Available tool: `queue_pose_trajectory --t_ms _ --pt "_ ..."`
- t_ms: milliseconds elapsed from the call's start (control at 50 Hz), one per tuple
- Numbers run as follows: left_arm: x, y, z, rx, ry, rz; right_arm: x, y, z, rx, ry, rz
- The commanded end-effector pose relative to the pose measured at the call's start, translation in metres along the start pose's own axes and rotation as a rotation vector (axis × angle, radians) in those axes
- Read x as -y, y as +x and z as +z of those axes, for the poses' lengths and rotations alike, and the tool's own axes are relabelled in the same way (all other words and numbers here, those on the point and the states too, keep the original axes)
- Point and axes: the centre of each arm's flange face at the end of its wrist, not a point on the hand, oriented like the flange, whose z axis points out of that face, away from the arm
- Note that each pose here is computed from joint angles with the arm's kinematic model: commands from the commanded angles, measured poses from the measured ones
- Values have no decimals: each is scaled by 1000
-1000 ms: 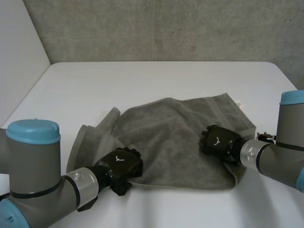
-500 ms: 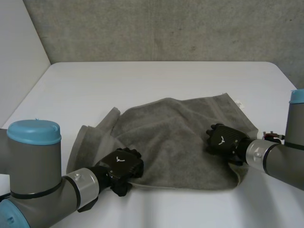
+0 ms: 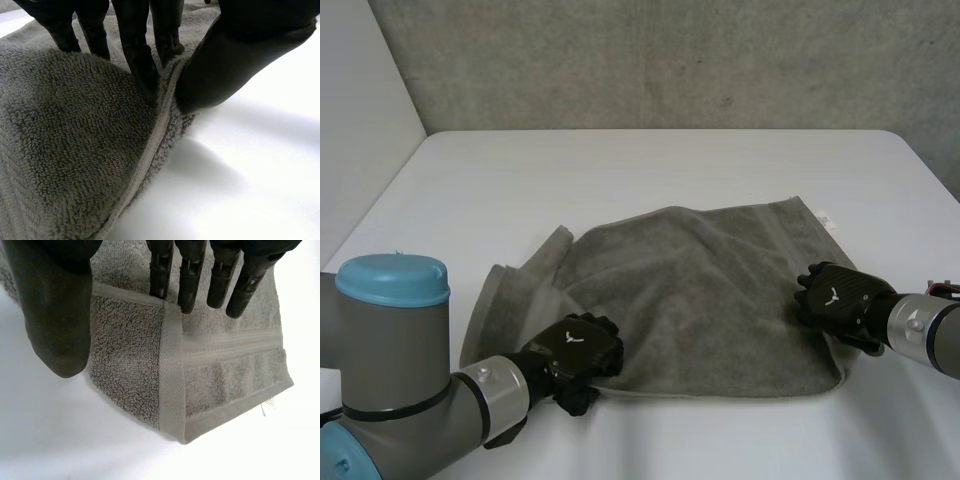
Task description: Fold the towel.
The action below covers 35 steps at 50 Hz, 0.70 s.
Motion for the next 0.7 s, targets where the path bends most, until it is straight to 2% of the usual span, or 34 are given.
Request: queue_pose_trajectory --t_ms 20,240,700 --pt "-2 0 0 -2 -5 -1 -8 -2 0 5 -16 1" --pt "-1 1 0 -3 -4 0 -6 -3 -5 5 -11 -24" --pt "3 -4 -2 13 13 0 -20 -1 -18 -9 2 30"
